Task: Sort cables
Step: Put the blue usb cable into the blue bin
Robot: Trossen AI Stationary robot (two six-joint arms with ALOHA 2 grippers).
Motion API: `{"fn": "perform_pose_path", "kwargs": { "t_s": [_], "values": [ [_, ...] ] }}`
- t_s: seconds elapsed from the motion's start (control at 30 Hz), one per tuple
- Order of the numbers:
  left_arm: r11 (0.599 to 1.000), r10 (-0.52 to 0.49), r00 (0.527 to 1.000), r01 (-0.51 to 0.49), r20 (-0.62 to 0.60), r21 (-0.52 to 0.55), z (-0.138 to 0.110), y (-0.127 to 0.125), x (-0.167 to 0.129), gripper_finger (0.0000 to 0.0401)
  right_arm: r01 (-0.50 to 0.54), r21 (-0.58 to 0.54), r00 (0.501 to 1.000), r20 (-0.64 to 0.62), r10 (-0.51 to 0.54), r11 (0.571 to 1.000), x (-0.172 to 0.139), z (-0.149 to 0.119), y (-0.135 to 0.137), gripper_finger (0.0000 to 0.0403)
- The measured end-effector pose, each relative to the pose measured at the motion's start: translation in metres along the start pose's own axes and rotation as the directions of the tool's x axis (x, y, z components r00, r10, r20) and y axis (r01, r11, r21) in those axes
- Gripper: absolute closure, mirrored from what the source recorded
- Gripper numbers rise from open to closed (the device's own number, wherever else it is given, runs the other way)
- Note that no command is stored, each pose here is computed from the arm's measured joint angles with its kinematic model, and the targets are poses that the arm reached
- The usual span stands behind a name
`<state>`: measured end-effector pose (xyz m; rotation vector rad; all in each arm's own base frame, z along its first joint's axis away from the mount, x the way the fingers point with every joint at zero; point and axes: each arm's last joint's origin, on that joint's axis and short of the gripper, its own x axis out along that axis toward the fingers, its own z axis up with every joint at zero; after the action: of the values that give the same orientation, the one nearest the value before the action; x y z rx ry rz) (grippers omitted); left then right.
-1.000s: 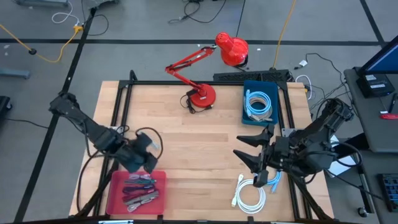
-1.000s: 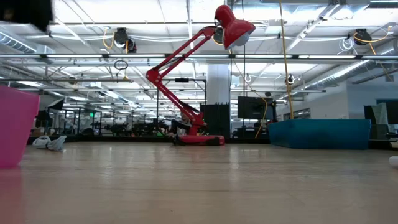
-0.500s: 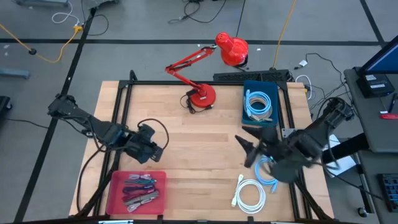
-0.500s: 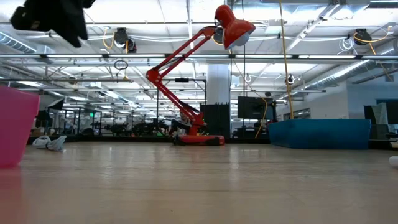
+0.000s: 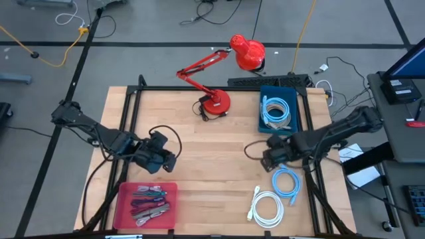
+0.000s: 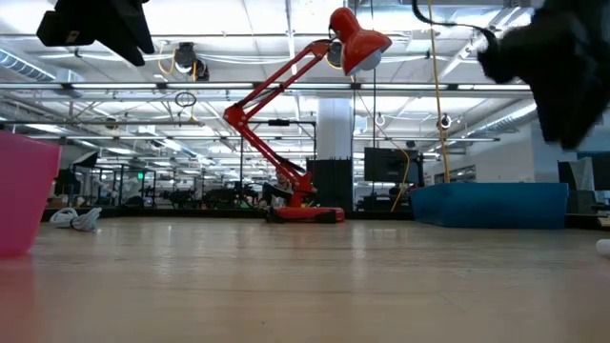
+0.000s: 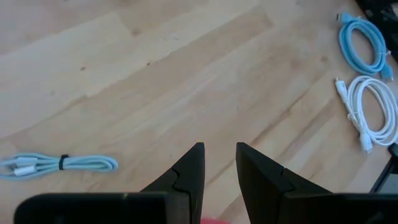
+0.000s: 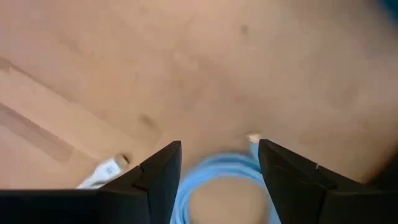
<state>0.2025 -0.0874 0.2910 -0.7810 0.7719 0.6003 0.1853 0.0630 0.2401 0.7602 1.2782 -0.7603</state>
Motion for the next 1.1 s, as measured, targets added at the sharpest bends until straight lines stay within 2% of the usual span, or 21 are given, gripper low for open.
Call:
{"fn": "perform_pose_path", "kwargs": {
  "t_s": [0.17, 0.27, 0.4, 0.53, 0.67, 0.93, 1.1],
  "values": [
    [1.000, -0.002, 1.000, 0.001, 0.029, 0.007, -0.001, -0.001, 0.000, 0.0309, 0.008, 0.076, 0.992, -0.125, 0.002, 0.997, 0.046, -0.032, -0.009, 0.0197],
    [1.000, 0.003, 1.000, -0.003, 0.024, 0.007, -0.004, 0.001, 0.003, 0.0309, -0.034, 0.148, 0.987, -0.151, 0.056, 0.988, 0.061, -0.048, -0.010, 0.0197],
    [1.000, 0.010, 1.000, -0.011, 0.018, 0.013, -0.006, 0.003, 0.005, 0.0309, -0.115, 0.204, 0.979, -0.141, 0.145, 0.972, 0.064, -0.063, -0.003, 0.0197],
    [1.000, 0.012, 1.000, -0.012, 0.021, 0.017, -0.006, 0.003, 0.005, 0.0309, -0.147, 0.253, 0.977, -0.112, 0.180, 0.956, 0.064, -0.072, 0.000, 0.0197],
    [1.000, 0.015, 0.999, -0.016, 0.040, 0.019, -0.006, 0.003, 0.005, 0.0309, -0.134, 0.283, 0.984, -0.076, 0.162, 0.950, 0.069, -0.079, 0.003, 0.0197],
    [0.999, -0.011, 0.999, 0.009, 0.049, 0.054, -0.005, 0.000, 0.005, 0.0309, -0.066, 0.255, 0.995, -0.055, 0.082, 0.965, 0.098, -0.085, 0.017, 0.0197],
    [0.998, -0.024, 0.998, 0.020, 0.052, 0.066, -0.005, -0.001, 0.005, 0.0309, 0.018, 0.254, 0.998, -0.064, -0.002, 0.967, 0.111, -0.087, 0.015, 0.0211]
  ]
}}
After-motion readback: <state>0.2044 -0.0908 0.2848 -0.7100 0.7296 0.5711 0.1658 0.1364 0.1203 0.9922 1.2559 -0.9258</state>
